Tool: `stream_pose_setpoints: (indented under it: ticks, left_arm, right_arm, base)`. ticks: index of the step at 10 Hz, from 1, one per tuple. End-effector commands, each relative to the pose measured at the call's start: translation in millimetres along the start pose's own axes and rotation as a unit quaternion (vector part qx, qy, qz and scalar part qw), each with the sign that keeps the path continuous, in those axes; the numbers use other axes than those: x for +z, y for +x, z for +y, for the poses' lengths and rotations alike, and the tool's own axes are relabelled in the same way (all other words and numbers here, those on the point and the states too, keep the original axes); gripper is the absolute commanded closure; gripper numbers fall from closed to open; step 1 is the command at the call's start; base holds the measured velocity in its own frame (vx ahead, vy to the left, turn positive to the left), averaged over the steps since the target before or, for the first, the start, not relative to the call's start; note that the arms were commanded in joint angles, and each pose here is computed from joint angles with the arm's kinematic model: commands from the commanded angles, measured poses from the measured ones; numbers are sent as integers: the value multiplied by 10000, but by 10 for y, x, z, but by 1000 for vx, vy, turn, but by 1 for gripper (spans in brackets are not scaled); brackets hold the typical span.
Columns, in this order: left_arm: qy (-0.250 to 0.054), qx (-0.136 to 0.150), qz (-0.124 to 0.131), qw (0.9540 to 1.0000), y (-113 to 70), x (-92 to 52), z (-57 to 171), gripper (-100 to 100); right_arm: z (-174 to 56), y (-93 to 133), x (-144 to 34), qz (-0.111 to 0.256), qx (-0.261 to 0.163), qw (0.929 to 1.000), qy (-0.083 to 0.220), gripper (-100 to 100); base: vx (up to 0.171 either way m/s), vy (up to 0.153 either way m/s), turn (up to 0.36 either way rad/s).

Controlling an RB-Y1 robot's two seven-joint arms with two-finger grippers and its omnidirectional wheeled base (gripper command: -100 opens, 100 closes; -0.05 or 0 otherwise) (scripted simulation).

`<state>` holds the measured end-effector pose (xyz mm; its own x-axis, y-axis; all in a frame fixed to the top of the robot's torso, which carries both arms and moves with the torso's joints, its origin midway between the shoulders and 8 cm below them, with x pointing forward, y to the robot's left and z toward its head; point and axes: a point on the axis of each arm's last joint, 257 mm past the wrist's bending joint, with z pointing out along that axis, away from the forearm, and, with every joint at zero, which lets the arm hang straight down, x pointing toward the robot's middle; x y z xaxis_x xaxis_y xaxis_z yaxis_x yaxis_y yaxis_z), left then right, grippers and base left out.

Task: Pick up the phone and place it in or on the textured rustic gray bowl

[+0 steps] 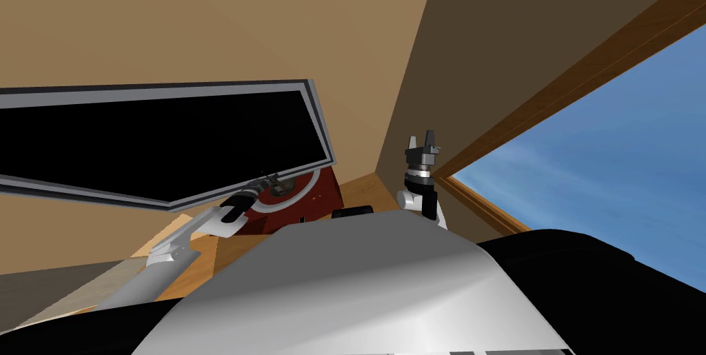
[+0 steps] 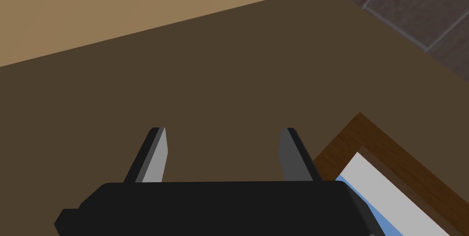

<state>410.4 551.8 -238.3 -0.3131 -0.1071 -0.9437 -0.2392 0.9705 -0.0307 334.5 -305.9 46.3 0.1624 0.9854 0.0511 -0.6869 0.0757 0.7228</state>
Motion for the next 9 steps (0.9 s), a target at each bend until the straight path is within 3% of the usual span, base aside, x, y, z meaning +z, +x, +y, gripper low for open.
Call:
stream_pose_setpoints:
  ticks: [1,3,4,9]
  left_arm:
    - [31,14,5,10000,-95,-38,-24,-100]
    - [44,24,6,10000,-107,-43,-41,-100]
    - [41,19,6,10000,-114,-46,-42,0]
    - [41,19,6,10000,-113,-46,-42,0]
  right_arm:
    - [0,0,0,0,0,10000,0,0]
    - [0,0,0,0,0,10000,0,0]
    - [0,0,0,0,0,10000,0,0]
    - [0,0,0,0,0,10000,0,0]
  base:
    - [6,-25,26]
    - [6,-17,17]
    - [0,0,0]
    - [0,0,0]
